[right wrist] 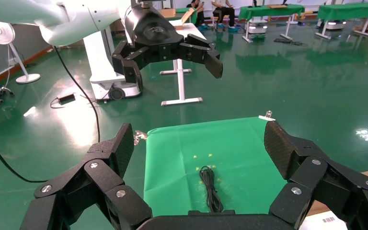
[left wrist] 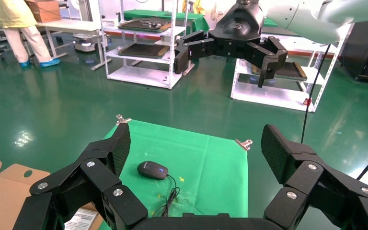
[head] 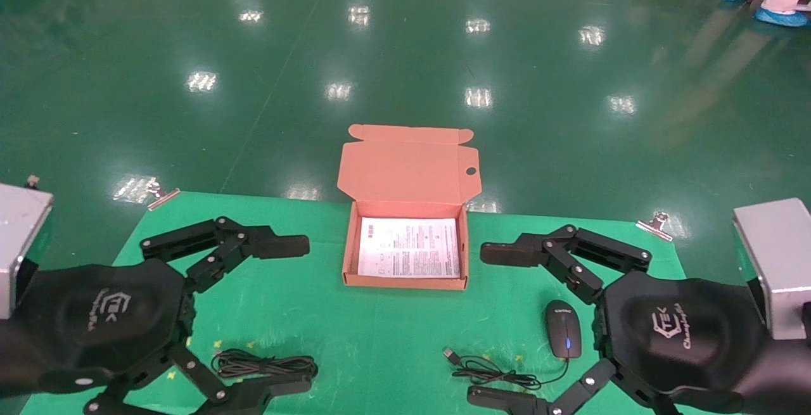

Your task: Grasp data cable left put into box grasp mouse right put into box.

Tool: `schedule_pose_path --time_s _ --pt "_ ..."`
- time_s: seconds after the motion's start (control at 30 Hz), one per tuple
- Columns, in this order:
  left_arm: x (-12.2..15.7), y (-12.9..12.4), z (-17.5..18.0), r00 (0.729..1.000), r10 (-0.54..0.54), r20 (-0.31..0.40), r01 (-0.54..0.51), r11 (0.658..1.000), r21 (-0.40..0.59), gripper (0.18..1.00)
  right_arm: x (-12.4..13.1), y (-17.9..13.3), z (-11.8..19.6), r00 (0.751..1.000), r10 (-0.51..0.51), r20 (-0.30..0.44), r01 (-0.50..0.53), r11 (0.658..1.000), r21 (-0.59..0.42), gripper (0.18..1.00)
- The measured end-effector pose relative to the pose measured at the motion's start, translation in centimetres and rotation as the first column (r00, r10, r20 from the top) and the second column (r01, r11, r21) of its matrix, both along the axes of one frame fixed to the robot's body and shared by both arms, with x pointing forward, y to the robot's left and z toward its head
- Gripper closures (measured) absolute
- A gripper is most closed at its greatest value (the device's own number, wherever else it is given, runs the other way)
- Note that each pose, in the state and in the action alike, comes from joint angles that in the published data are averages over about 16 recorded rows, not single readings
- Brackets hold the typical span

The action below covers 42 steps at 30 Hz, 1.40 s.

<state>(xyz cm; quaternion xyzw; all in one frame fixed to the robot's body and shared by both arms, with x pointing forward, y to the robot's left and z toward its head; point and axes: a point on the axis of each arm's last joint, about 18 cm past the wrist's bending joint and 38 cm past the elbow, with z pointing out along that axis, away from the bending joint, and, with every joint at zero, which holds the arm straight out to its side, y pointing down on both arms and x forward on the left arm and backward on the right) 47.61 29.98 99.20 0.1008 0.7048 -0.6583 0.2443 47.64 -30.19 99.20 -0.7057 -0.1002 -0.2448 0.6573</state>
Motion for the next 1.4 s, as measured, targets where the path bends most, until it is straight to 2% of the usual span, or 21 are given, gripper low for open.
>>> schedule_pose_path --time_s 1.03,1.4 --pt "-0.02 0.01 0.01 1.0 0.001 0.002 -0.001 1.0 0.003 0.184 -0.01 0.0 0.0 1.0 0.0 0.0 0.0 1.0 0.0 0.178" --pt "0.31 -0.34 -0.02 1.0 0.016 0.013 -0.017 0.997 0.08 0.184 -0.04 0.04 0.16 1.0 -0.009 0.016 0.01 1.0 -0.026 0.178"
